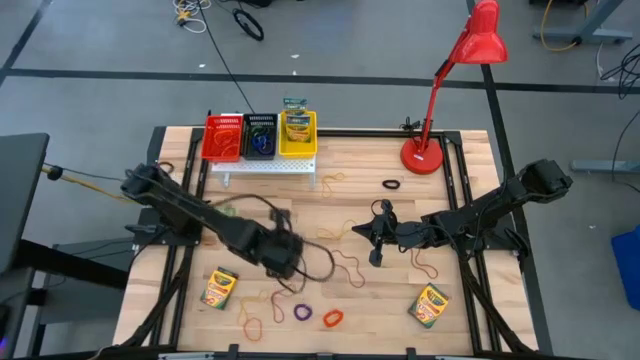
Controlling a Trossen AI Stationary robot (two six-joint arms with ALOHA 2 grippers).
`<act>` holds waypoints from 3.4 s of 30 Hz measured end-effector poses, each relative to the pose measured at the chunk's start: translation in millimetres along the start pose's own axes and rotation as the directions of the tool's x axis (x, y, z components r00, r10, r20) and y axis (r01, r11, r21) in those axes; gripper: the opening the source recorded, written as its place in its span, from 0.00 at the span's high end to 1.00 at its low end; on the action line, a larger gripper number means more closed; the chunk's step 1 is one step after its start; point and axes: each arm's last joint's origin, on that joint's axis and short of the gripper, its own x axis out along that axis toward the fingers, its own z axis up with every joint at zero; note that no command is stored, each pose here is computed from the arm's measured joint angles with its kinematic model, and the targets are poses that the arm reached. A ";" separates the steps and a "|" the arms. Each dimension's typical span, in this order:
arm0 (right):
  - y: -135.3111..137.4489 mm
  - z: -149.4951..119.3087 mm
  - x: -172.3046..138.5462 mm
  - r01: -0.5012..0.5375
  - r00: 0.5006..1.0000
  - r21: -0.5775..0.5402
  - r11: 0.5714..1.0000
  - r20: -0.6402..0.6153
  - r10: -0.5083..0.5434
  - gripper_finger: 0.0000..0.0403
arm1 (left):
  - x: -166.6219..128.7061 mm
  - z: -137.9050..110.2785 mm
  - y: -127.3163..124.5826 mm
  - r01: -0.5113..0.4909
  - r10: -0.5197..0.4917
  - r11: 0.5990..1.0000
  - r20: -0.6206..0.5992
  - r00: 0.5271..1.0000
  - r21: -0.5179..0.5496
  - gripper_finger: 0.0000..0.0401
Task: Pick & Place Office Desk Supplies
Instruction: Put the red rubber band into the red bin on the shelf, then put the purple spring keychain into the black bin on the shelf
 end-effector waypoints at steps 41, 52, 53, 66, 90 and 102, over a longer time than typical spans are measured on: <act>0.0 -0.1 0.0 -0.002 1.000 0.000 1.000 -0.001 0.002 0.99 | -109.3 -136.7 244.6 -0.758 0.628 0.444 -0.438 0.643 -0.478 0.99; 0.0 -0.1 0.0 -0.002 1.000 0.000 1.000 -0.001 0.002 0.99 | -97.5 -149.3 263.5 -0.636 0.459 0.460 -0.447 0.768 -0.620 0.99; 0.0 -0.1 0.0 -0.002 1.000 0.000 1.000 -0.001 0.002 0.99 | -96.3 -150.5 264.4 -0.622 0.439 0.456 -0.447 0.779 -0.637 0.99; 0.0 -0.1 0.0 -0.002 1.000 0.000 1.000 -0.001 0.002 0.99 | -82.3 -161.4 271.1 -0.554 0.267 0.449 -0.486 0.832 -0.701 0.86; 0.0 -0.1 0.0 -0.002 1.000 0.000 1.000 -0.001 0.002 0.99 | -53.5 -153.1 275.3 -0.542 0.184 0.490 -0.527 0.830 -0.683 0.41; 0.0 -0.1 0.0 -0.002 1.000 0.000 1.000 -0.001 0.002 0.99 | -75.5 -137.3 296.1 -0.343 0.215 0.406 -0.276 0.937 -0.847 0.47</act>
